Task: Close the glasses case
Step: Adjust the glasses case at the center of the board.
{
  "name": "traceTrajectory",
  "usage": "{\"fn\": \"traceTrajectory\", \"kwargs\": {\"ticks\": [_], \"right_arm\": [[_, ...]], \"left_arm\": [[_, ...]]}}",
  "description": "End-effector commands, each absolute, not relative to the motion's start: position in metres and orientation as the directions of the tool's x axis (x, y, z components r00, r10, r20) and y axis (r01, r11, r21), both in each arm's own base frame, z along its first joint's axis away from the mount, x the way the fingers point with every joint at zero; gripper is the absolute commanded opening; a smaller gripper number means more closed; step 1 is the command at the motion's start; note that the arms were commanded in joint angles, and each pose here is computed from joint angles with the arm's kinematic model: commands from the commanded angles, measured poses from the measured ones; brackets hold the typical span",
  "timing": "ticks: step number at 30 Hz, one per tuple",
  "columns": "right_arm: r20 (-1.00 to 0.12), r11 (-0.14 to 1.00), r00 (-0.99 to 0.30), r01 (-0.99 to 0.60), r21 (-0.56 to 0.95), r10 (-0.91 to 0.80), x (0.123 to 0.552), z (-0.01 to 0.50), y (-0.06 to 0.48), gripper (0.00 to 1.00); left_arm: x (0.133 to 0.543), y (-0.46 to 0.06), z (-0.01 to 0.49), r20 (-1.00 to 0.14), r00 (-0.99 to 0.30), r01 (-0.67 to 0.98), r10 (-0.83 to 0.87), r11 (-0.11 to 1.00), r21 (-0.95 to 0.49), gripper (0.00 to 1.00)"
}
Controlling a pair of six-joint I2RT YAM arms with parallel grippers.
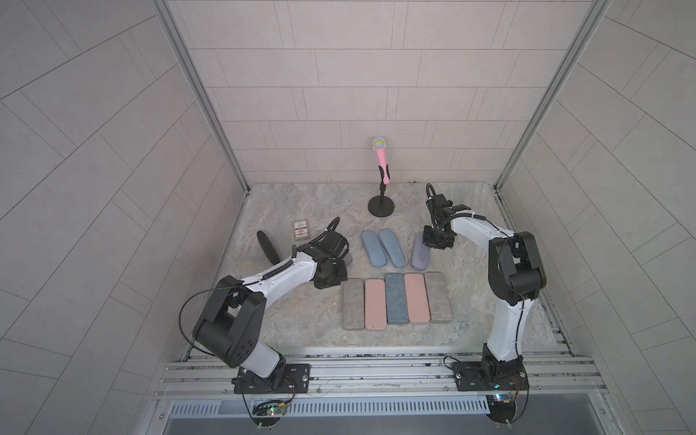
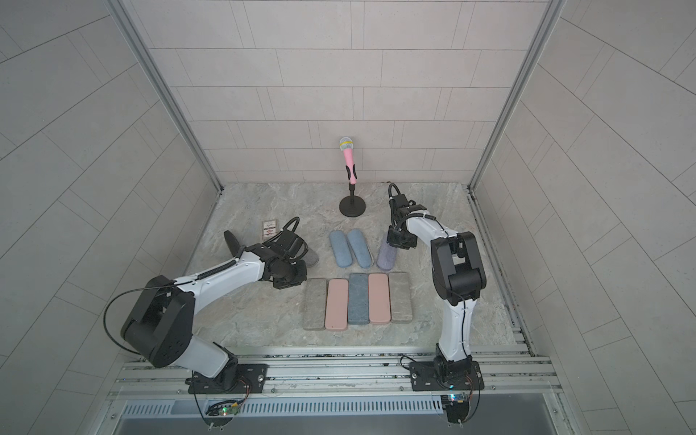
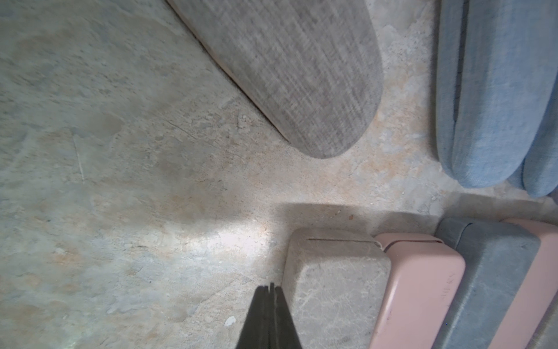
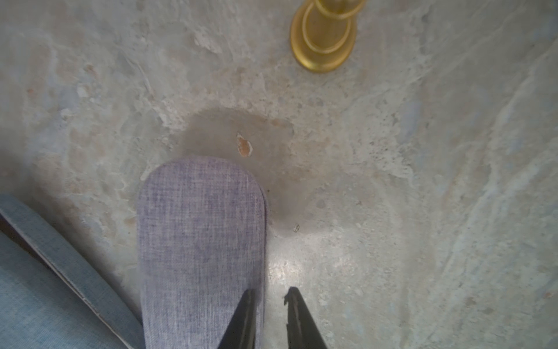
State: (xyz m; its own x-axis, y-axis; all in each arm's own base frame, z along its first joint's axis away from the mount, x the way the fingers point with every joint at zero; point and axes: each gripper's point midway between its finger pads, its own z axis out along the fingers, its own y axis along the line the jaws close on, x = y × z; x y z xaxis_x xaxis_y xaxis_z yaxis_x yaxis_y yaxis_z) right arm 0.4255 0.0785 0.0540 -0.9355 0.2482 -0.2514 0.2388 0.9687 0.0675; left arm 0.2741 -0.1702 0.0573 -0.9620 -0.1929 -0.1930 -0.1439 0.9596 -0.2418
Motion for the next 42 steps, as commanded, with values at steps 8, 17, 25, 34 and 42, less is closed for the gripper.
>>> {"fn": "traceTrajectory", "kwargs": {"ticks": [8,17,25,34,42], "right_arm": [[-0.176,0.990,-0.975,0.137,0.016,0.138,0.416,0.034,0.116,0.23],[-0.227,0.983,-0.958,0.184,-0.022,0.174,0.410,0.052,0.114,0.24],[-0.301,0.990,-0.943,0.138,0.030,0.140,0.401,0.081,0.116,0.56],[-0.329,0.994,-0.944,-0.048,0.102,-0.012,0.388,0.103,0.146,0.72],[-0.348,0.975,-0.930,-0.178,0.135,-0.122,0.383,0.113,0.167,0.73]], "left_arm": [[0.275,-0.164,0.059,-0.197,-0.963,-0.143,-0.186,0.966,-0.214,0.00],[0.275,-0.160,0.063,-0.210,-0.960,-0.141,-0.184,0.969,-0.204,0.00],[0.303,-0.148,0.082,-0.231,-0.952,-0.157,-0.200,0.968,-0.194,0.22],[0.347,-0.158,0.077,-0.202,-0.960,-0.157,-0.192,0.972,-0.174,0.61],[0.353,-0.143,0.076,-0.217,-0.946,-0.215,-0.242,0.966,-0.142,0.69]]}}
